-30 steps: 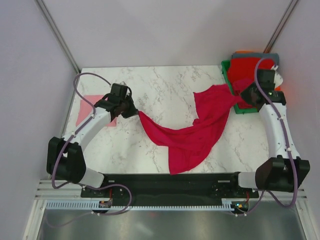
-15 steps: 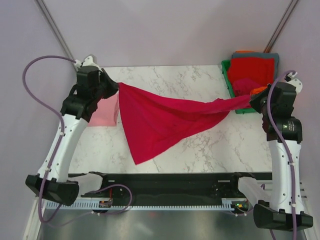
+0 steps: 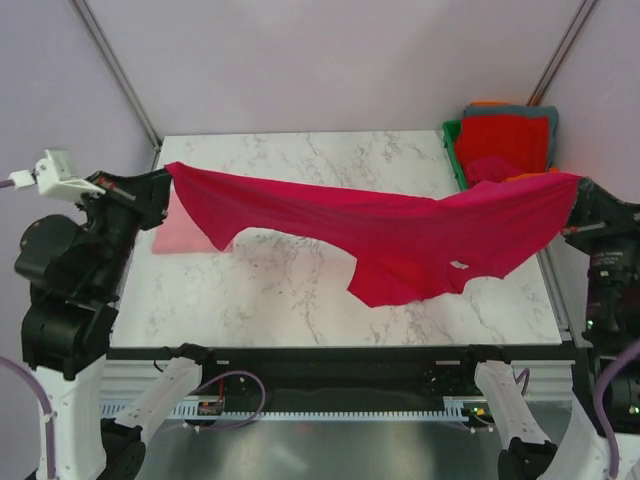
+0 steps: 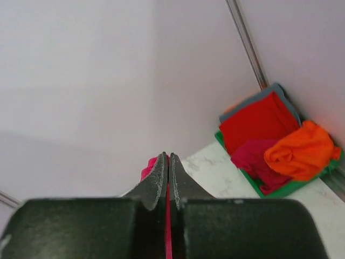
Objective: Fold and stack the t-shirts
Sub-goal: Flatten the tshirt out
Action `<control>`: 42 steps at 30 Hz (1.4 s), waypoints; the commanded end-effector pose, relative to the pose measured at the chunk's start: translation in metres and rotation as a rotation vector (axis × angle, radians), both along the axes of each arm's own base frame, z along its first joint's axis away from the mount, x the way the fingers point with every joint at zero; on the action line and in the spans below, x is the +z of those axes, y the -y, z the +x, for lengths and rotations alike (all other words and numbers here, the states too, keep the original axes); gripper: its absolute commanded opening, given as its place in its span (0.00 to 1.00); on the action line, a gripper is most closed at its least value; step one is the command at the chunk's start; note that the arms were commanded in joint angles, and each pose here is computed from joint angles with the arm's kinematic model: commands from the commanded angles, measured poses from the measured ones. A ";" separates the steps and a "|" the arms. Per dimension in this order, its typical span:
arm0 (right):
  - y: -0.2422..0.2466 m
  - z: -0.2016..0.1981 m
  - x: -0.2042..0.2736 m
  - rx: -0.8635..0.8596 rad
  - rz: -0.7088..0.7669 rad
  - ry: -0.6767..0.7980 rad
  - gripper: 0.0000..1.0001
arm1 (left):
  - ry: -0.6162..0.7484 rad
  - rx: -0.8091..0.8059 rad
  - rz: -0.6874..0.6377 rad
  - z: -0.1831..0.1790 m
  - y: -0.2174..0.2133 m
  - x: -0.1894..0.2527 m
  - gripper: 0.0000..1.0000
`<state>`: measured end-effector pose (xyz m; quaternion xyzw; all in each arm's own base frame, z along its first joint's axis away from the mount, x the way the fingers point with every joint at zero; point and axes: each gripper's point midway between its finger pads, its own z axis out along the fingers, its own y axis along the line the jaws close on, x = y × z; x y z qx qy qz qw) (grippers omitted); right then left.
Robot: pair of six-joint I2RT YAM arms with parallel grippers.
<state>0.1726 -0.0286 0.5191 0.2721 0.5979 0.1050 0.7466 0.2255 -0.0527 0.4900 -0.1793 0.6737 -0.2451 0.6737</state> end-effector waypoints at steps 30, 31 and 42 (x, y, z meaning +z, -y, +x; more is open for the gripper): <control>-0.016 0.052 0.017 0.121 0.151 0.110 0.00 | -0.148 0.113 0.008 0.030 -0.012 -0.081 0.02; -0.020 0.062 0.011 0.146 0.156 0.084 0.00 | -0.178 0.115 0.022 0.038 -0.010 -0.091 0.02; -0.019 0.029 0.053 0.123 0.085 0.164 0.00 | -0.074 0.078 0.010 0.028 -0.007 -0.039 0.02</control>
